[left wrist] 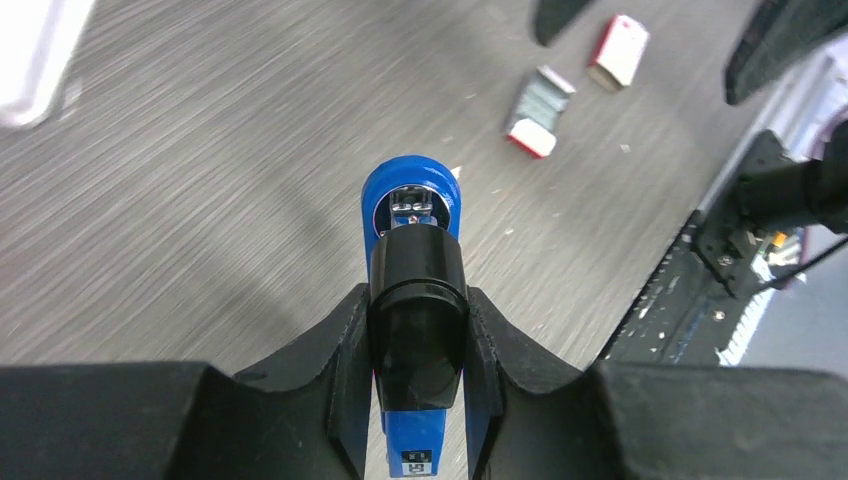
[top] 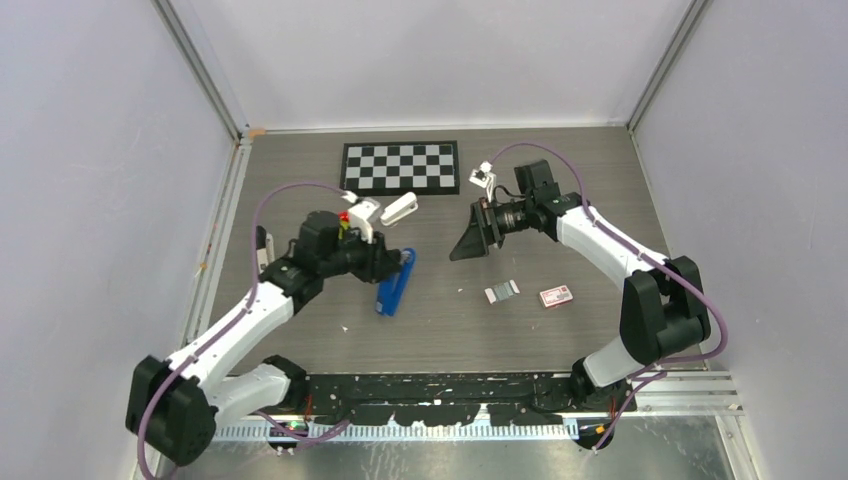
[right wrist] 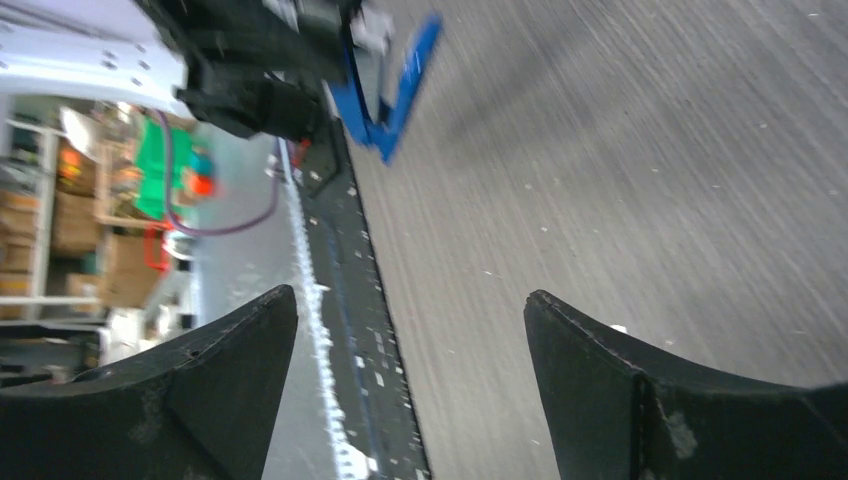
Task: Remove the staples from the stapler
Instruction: Unload the staple at the center of the board.
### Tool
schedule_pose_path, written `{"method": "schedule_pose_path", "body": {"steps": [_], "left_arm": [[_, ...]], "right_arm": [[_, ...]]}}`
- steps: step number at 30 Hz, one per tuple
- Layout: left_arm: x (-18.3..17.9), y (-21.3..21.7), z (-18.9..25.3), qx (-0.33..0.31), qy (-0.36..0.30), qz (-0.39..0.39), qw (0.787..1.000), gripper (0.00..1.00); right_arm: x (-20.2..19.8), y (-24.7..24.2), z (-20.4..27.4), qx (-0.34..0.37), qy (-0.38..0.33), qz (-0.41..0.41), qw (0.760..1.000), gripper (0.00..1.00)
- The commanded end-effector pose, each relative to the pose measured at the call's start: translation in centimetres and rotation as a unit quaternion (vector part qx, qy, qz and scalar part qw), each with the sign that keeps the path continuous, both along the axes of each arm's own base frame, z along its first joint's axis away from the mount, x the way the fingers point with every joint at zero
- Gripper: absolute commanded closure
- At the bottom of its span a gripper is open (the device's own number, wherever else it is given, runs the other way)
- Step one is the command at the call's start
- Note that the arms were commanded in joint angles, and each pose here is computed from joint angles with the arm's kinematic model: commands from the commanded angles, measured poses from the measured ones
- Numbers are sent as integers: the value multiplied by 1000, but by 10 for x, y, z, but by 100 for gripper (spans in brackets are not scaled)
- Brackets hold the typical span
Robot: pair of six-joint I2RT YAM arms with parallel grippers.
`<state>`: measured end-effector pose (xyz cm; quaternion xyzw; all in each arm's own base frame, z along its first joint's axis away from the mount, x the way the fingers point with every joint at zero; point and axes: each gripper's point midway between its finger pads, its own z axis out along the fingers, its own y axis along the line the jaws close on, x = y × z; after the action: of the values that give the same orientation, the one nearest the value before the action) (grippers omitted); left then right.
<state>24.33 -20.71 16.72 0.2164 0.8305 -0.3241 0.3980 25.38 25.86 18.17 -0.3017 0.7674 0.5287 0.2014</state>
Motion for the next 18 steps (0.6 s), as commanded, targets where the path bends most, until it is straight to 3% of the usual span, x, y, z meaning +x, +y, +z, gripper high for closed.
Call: {"method": "schedule_pose_path", "body": {"steps": [1,7,18], "left_arm": [[17,-62,65,-121,-132,-70,981,100],[23,-88,80,-226,-110,-86,964,100],[13,-94,93,-332,-42,-76,939,100]], "right_arm": [[13,1,51,82,-21,2,996,3],[14,-6,62,112,-101,-14,988,1],[9,11,48,130,-61,-4,990,1]]}}
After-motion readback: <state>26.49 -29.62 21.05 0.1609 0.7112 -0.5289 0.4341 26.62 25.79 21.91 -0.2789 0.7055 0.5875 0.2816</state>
